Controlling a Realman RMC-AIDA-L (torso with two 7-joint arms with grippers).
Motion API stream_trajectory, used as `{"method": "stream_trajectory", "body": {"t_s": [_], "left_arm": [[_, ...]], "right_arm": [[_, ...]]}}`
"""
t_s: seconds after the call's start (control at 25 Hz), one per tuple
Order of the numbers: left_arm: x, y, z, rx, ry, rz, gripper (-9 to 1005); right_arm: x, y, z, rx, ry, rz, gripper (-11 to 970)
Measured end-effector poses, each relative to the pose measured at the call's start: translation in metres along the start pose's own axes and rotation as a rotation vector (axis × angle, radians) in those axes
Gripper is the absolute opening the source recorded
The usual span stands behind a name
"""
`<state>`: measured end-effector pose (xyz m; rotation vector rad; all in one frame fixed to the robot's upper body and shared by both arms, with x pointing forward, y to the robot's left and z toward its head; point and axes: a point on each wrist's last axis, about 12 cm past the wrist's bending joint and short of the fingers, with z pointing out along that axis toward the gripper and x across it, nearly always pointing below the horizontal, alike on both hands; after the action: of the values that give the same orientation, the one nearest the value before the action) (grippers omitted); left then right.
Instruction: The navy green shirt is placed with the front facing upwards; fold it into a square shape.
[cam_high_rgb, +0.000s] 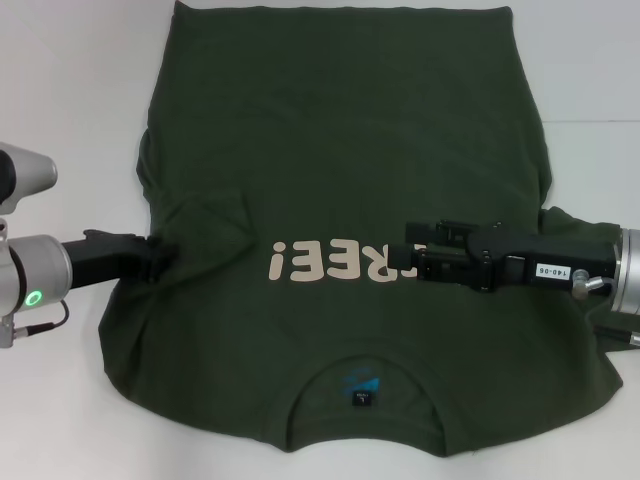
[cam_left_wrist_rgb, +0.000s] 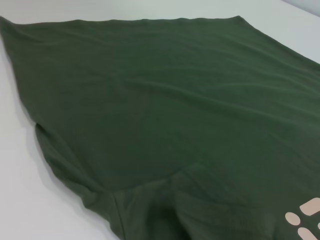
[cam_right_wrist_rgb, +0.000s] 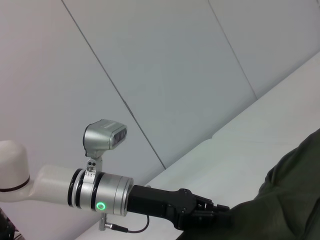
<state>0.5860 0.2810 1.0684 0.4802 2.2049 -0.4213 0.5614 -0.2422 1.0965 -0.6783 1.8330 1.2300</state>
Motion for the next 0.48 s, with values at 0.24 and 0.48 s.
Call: {"method": "stream_trajectory", "body": {"t_s": [0.24,0.48], "left_arm": [[-0.0019,-0.0002,0.0007,0.002,-0.001,0.005,181],[-0.0027,-0.0003,0.0007,0.002,-0.002,0.007,-3]], "right_arm": [[-0.0001,-0.0001,-0.0002,0.001,0.000,-0.001,746],[-0.0002,-0.0005,-0.0006,0.004,0.000,0.000,743]]}}
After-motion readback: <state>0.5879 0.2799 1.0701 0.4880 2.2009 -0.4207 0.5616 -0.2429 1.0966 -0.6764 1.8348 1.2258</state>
